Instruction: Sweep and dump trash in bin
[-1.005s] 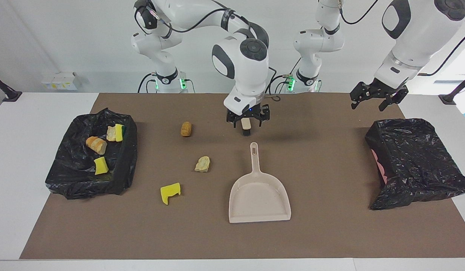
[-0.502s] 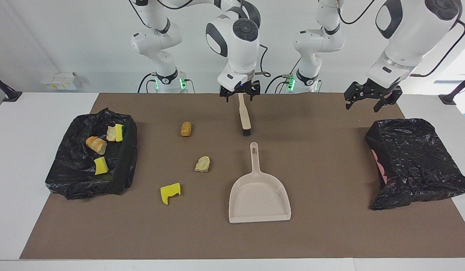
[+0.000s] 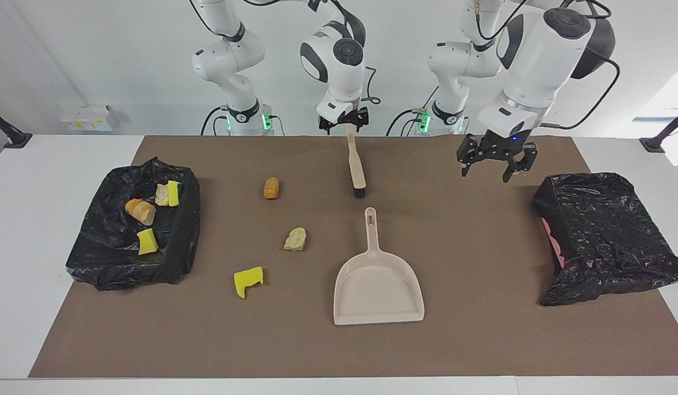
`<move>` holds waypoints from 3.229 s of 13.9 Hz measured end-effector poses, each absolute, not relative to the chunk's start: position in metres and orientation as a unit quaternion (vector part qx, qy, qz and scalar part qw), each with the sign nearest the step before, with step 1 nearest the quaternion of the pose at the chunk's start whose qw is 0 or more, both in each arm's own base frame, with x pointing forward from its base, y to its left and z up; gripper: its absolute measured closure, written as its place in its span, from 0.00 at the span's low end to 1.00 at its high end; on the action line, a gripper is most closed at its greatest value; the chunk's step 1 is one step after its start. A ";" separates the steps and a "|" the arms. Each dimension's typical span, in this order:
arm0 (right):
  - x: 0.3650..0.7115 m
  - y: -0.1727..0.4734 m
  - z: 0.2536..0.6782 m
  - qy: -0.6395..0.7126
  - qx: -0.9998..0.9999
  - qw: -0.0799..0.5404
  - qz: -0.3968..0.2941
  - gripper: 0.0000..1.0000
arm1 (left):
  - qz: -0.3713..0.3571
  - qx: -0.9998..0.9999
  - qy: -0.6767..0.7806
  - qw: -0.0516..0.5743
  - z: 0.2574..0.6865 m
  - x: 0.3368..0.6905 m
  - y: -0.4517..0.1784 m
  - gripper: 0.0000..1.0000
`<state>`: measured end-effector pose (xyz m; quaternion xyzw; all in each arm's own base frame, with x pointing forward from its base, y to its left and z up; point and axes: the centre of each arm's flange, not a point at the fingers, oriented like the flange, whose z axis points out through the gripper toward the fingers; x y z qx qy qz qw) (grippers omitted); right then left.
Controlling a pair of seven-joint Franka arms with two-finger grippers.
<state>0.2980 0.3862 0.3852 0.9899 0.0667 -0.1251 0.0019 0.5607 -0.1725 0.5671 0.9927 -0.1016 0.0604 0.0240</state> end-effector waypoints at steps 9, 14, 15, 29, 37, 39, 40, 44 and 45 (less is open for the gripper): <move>0.252 0.414 0.337 0.065 0.991 0.008 -0.115 0.25 | 0.069 0.996 -0.032 0.049 0.432 0.583 -0.301 0.00; 0.252 0.415 0.340 0.012 0.994 0.011 -0.112 0.74 | 0.082 0.996 -0.033 0.035 0.389 0.572 -0.351 0.00; 0.255 0.414 0.342 0.003 0.994 0.010 -0.111 0.74 | 0.075 0.996 -0.040 0.029 0.376 0.566 -0.361 0.00; 0.315 0.273 0.424 -0.292 0.944 0.079 -0.134 0.74 | 0.061 0.998 -0.031 0.012 0.353 0.560 -0.384 0.69; 0.308 0.238 0.366 -0.371 0.910 0.066 -0.172 0.74 | 0.010 0.983 -0.182 -0.033 0.409 0.565 -0.323 0.69; 0.310 0.239 0.362 -0.347 0.920 0.061 -0.175 0.74 | -0.016 0.968 -0.248 -0.042 0.411 0.560 -0.316 0.69; 0.312 0.240 0.361 -0.332 0.926 0.054 -0.173 0.74 | -0.031 0.956 -0.289 -0.045 0.410 0.557 -0.314 0.69; 0.340 0.241 0.361 -0.289 0.945 0.012 -0.150 0.74 | -0.055 0.892 -0.446 -0.050 0.405 0.557 -0.305 0.69; 0.354 0.238 0.363 -0.278 0.949 0.003 -0.150 0.74 | -0.059 0.871 -0.485 -0.050 0.403 0.557 -0.302 0.69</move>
